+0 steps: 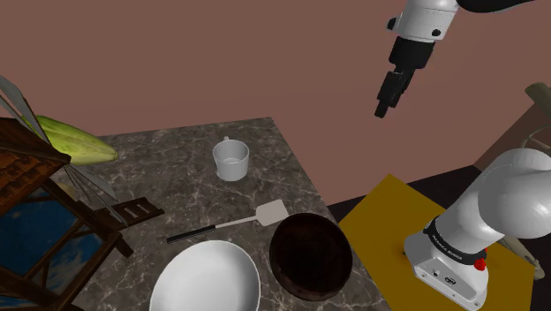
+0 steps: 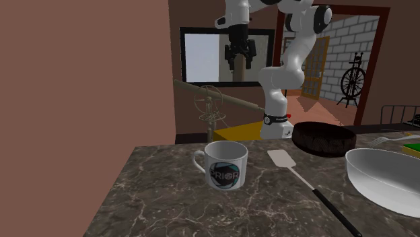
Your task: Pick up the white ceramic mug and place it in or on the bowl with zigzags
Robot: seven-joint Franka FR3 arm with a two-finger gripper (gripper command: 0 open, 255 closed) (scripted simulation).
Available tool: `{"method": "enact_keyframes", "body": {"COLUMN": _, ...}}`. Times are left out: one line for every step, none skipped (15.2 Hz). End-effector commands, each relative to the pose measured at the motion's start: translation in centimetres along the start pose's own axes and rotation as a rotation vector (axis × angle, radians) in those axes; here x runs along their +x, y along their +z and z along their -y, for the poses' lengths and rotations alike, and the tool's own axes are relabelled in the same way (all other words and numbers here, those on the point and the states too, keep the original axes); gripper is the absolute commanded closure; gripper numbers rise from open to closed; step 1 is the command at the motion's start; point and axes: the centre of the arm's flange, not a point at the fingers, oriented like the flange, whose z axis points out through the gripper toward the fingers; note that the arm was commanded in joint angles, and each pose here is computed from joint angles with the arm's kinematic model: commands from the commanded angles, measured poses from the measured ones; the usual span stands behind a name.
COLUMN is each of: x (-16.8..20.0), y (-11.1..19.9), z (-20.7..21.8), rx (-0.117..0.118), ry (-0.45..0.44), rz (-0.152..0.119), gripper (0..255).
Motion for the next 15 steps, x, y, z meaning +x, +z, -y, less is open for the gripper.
{"method": "enact_keyframes", "body": {"x": 0.0, "y": 0.0, "z": 0.0, "rx": 0.000, "ry": 0.000, "rz": 0.000, "gripper": 0}}
{"method": "enact_keyframes", "body": {"x": 0.9, "y": 0.4, "z": 1.0, "rx": -0.003, "ry": 0.003, "rz": 0.001, "gripper": 0}}
{"method": "enact_keyframes", "body": {"x": 1.7, "y": 0.8, "z": 1.9, "rx": -0.007, "ry": 0.005, "rz": 0.001, "gripper": 0}}
{"method": "enact_keyframes", "body": {"x": 2.6, "y": 1.3, "z": 2.9, "rx": -0.010, "ry": 0.008, "rz": 0.002, "gripper": 0}}
{"method": "enact_keyframes", "body": {"x": 3.4, "y": 1.7, "z": 3.9, "rx": -0.014, "ry": 0.011, "rz": 0.002, "gripper": 0}}
{"method": "enact_keyframes", "body": {"x": 4.3, "y": 2.1, "z": 4.8, "rx": -0.017, "ry": 0.013, "rz": 0.003, "gripper": 0}}
{"method": "enact_keyframes", "body": {"x": 5.2, "y": 2.5, "z": 5.8, "rx": -0.021, "ry": 0.016, "rz": 0.003, "gripper": 0}}
{"method": "enact_keyframes", "body": {"x": 6.1, "y": 3.0, "z": 6.8, "rx": -0.024, "ry": 0.018, "rz": 0.004, "gripper": 0}}
{"method": "enact_keyframes", "body": {"x": 6.9, "y": 3.4, "z": 7.7, "rx": -0.028, "ry": 0.021, "rz": 0.005, "gripper": 0}}
{"method": "enact_keyframes", "body": {"x": 7.8, "y": 3.9, "z": 8.6, "rx": -0.031, "ry": 0.024, "rz": 0.005, "gripper": 0}}
{"method": "enact_keyframes", "body": {"x": 8.7, "y": 4.3, "z": 9.6, "rx": -0.035, "ry": 0.026, "rz": 0.006, "gripper": 0}}
{"method": "enact_keyframes", "body": {"x": 9.6, "y": 4.8, "z": 10.5, "rx": -0.038, "ry": 0.029, "rz": 0.006, "gripper": 0}}
{"method": "enact_keyframes", "body": {"x": 10.4, "y": 5.2, "z": 11.5, "rx": -0.042, "ry": 0.032, "rz": 0.007, "gripper": 0}}
{"method": "enact_keyframes", "body": {"x": 11.3, "y": 5.7, "z": 12.4, "rx": -0.045, "ry": 0.034, "rz": 0.007, "gripper": 0}}
{"method": "enact_keyframes", "body": {"x": 12.2, "y": 6.1, "z": 13.3, "rx": -0.049, "ry": 0.037, "rz": 0.008, "gripper": 0}}
